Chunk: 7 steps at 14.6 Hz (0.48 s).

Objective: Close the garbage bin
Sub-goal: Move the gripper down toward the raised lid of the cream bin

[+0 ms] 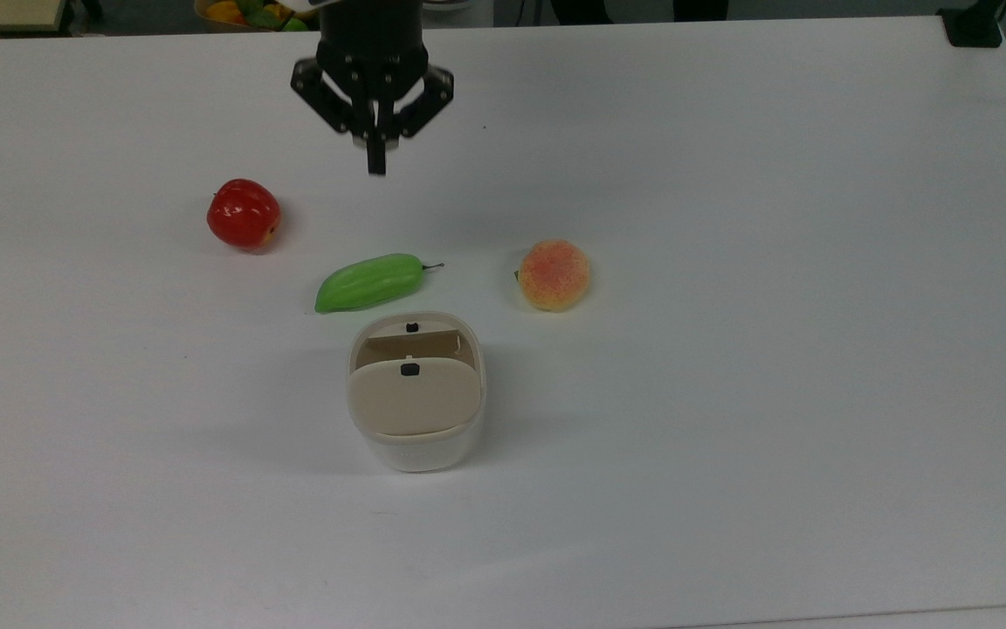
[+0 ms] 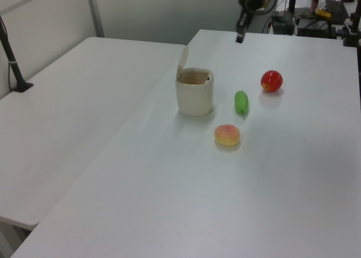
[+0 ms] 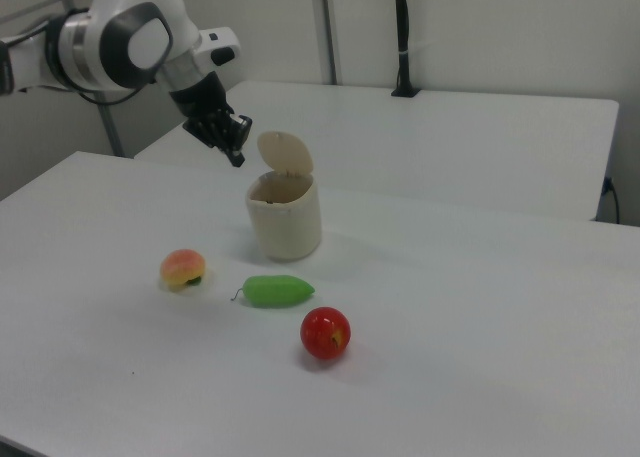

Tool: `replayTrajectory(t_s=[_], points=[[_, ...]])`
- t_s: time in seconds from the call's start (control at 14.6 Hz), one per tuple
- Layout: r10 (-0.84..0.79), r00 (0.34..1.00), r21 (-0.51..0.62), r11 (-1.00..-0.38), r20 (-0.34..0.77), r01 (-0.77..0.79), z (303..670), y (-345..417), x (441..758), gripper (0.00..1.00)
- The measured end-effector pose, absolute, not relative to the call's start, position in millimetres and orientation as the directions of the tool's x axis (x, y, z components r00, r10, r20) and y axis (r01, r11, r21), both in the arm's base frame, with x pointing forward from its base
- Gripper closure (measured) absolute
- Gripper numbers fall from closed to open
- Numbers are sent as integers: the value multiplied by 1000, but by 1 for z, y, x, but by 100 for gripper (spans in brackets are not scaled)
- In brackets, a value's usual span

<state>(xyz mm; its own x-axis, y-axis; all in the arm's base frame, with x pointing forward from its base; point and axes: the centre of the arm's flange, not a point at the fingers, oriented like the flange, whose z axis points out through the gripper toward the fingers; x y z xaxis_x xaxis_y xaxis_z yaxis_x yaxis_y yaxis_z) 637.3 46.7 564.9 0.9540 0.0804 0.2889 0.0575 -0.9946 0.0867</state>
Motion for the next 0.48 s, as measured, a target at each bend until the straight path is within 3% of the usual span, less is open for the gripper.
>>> replayTrajectory(t_s=[0.48], points=[[49,824,53,-998,564,24,541,58,690,99]])
